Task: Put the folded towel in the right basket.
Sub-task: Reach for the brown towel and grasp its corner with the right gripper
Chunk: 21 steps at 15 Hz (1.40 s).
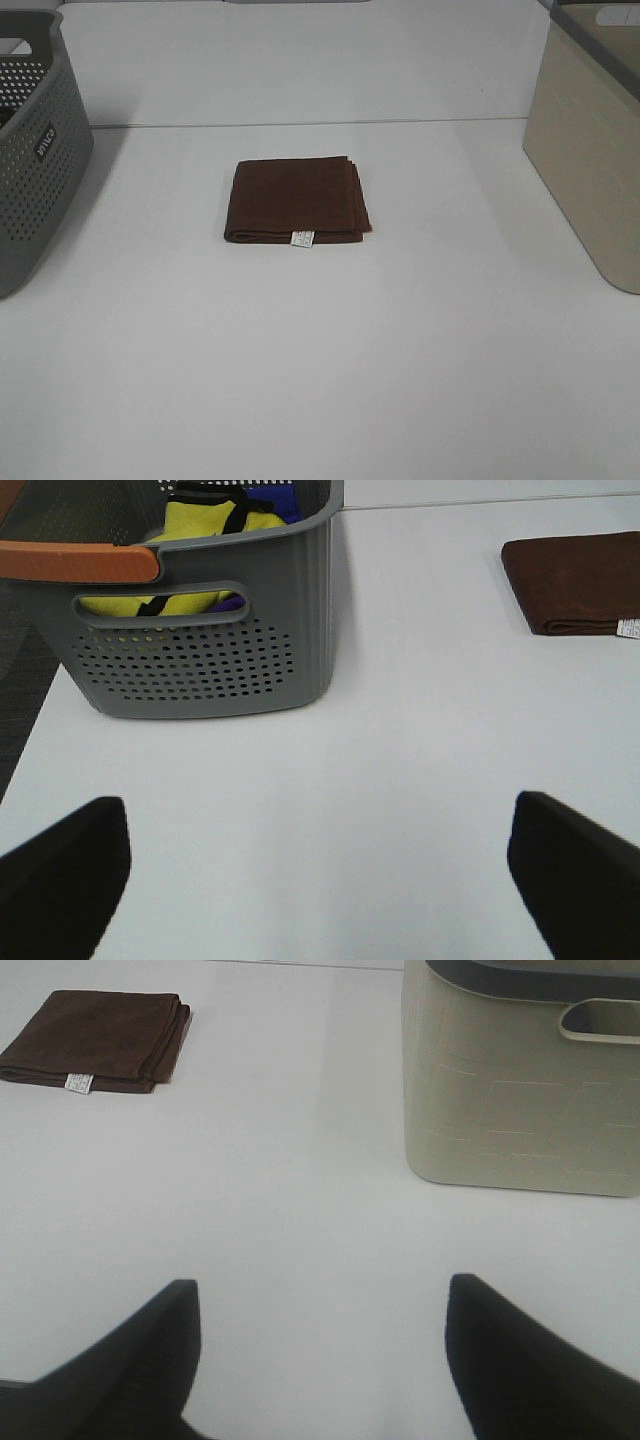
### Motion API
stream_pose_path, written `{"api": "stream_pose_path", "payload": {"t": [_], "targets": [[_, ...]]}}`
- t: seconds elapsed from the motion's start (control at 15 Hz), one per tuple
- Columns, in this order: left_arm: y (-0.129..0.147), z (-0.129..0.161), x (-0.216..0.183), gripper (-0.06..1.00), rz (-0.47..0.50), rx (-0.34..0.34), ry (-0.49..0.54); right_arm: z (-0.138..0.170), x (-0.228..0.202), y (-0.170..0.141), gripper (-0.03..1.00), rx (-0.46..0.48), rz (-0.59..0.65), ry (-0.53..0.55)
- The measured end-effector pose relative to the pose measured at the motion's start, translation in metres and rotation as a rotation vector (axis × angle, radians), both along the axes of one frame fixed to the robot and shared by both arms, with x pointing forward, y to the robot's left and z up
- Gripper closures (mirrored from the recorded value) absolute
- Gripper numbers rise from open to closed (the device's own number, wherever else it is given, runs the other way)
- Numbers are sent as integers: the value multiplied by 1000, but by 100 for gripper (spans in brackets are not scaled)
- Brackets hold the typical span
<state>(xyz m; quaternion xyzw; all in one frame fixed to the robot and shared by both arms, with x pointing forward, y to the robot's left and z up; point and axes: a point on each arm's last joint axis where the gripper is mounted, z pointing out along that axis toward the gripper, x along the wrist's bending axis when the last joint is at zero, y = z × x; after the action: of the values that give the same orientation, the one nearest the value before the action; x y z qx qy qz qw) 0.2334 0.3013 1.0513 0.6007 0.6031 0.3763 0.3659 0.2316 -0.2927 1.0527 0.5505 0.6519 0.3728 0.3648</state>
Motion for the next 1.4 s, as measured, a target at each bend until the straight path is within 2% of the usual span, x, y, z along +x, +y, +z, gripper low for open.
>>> {"api": "stream_pose_path", "payload": {"t": [1.4], "targets": [[0, 0, 0, -3, 0, 0, 0, 0, 0, 0, 30, 0, 0, 0]]}}
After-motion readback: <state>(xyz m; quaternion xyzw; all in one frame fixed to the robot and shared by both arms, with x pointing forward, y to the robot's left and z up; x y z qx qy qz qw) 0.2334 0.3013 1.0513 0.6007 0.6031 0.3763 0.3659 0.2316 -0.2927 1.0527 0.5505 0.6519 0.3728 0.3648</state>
